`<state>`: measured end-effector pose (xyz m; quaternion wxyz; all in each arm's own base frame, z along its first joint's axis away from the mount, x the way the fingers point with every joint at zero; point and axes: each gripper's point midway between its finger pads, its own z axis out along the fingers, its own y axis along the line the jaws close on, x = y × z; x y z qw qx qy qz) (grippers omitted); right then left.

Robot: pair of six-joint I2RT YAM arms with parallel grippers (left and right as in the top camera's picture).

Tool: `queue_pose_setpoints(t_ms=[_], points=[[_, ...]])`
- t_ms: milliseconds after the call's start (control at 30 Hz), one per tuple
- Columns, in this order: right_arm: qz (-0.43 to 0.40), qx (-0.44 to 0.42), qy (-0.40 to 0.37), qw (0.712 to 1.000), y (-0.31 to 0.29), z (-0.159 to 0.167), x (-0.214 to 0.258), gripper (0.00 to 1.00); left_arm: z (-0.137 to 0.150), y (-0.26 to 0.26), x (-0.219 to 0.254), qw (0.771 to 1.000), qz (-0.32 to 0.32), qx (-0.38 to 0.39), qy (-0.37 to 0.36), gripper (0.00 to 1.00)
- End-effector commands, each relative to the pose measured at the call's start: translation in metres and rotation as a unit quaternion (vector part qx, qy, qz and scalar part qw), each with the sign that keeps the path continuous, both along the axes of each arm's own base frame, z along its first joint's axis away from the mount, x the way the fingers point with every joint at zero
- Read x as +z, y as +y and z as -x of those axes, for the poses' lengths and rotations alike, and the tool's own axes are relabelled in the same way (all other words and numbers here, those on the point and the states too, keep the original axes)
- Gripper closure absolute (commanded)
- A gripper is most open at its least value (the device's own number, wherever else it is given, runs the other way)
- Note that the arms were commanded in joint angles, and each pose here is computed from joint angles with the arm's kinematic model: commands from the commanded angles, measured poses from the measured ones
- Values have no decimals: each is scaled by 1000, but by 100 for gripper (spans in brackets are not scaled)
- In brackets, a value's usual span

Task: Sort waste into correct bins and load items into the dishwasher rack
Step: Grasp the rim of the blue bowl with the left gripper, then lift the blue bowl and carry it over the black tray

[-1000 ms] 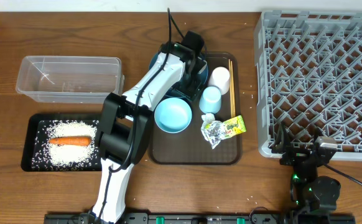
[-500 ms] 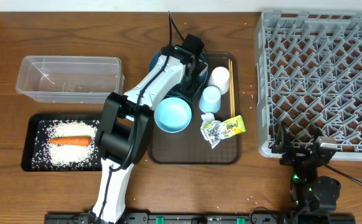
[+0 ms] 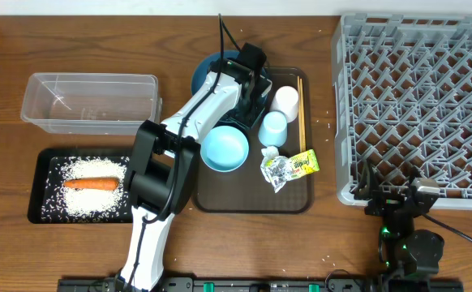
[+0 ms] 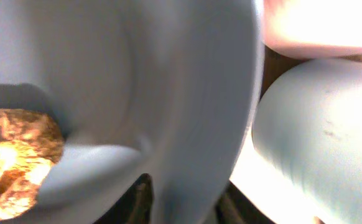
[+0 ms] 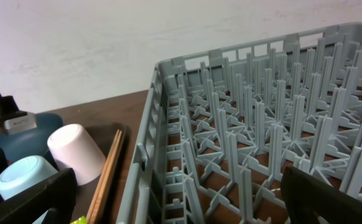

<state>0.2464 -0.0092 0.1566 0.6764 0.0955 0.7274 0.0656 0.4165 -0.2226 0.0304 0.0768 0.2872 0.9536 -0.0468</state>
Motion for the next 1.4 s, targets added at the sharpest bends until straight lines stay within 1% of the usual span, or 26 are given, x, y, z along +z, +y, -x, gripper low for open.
queue_pose_setpoints(t_ms=[0, 33, 133, 200, 233, 467, 667, 867, 1033, 1167, 1367], points=[[1, -4, 2, 1000, -3, 0, -1, 1, 1, 5, -10, 1000, -11, 0, 7, 81], [1, -4, 2, 1000, -3, 0, -1, 1, 1, 5, -9, 1000, -11, 0, 7, 86], [1, -4, 2, 1000, -3, 0, -1, 1, 0, 5, -8, 1000, -10, 0, 5, 89], [1, -4, 2, 1000, -3, 0, -1, 1, 0, 5, -6, 1000, -9, 0, 3, 93], [1, -4, 2, 1000, -3, 0, -1, 1, 0, 5, -5, 1000, -9, 0, 2, 94], [1, -4, 2, 1000, -3, 0, -1, 1, -6, 2, 25, 1000, 8, 0, -30, 94], [1, -4, 2, 1000, -3, 0, -1, 1, -10, 0, 73, 996, 34, 10, -76, 94], [1, -4, 2, 1000, -3, 0, -1, 1, -8, 3, 142, 986, 80, 61, -133, 94], [1, -4, 2, 1000, -3, 0, -1, 1, 2, 18, 210, 969, 125, 102, -187, 94], [1, -4, 2, 1000, -3, 0, -1, 1, 17, 43, 251, 956, 146, 139, -212, 94], [1, -4, 2, 1000, -3, 0, -1, 1, 45, 106, 285, 927, 170, 265, -204, 94]])
